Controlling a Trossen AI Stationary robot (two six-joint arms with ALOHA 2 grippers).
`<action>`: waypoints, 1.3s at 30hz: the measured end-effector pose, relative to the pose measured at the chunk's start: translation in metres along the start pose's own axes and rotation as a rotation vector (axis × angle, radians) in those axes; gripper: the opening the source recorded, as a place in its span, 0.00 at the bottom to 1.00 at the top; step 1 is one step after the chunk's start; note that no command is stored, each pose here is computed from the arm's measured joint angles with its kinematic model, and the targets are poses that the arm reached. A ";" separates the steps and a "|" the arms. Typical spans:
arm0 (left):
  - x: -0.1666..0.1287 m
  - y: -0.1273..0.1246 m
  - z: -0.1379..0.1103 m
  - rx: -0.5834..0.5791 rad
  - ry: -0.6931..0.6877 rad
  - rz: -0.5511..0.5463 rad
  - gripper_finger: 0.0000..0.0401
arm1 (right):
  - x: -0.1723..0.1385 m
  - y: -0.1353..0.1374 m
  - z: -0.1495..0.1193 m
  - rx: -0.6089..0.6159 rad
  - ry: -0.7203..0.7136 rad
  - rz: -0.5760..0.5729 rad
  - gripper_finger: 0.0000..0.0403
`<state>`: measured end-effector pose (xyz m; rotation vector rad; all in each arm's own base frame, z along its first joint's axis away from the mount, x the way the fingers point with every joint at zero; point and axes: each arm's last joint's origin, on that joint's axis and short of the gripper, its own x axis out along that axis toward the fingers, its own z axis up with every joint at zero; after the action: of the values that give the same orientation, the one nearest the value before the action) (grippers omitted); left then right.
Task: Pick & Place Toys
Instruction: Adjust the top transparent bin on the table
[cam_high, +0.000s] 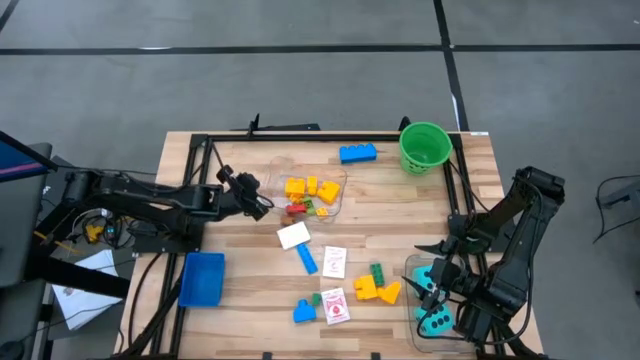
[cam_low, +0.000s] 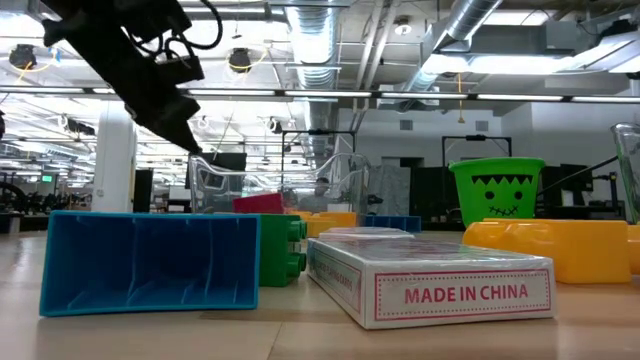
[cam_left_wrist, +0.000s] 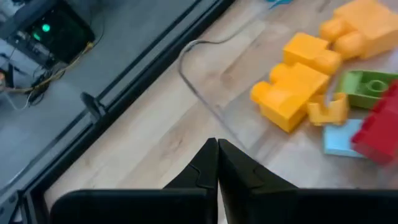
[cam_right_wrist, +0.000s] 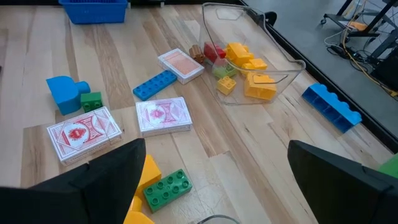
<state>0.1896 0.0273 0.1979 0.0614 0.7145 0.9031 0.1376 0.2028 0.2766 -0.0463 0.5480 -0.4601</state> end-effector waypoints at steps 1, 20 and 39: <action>0.002 0.002 -0.001 -0.004 0.010 0.003 0.00 | 0.000 0.000 0.000 0.000 0.000 0.000 0.95; 0.052 0.029 -0.026 0.041 -0.024 -0.315 0.00 | -0.001 0.000 0.000 -0.001 0.004 0.004 0.95; 0.032 0.000 -0.031 0.053 -0.099 -0.509 0.00 | -0.001 0.000 -0.001 -0.003 0.008 0.004 0.95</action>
<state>0.1841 0.0435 0.1564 -0.0291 0.6216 0.3913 0.1369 0.2033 0.2764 -0.0460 0.5562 -0.4561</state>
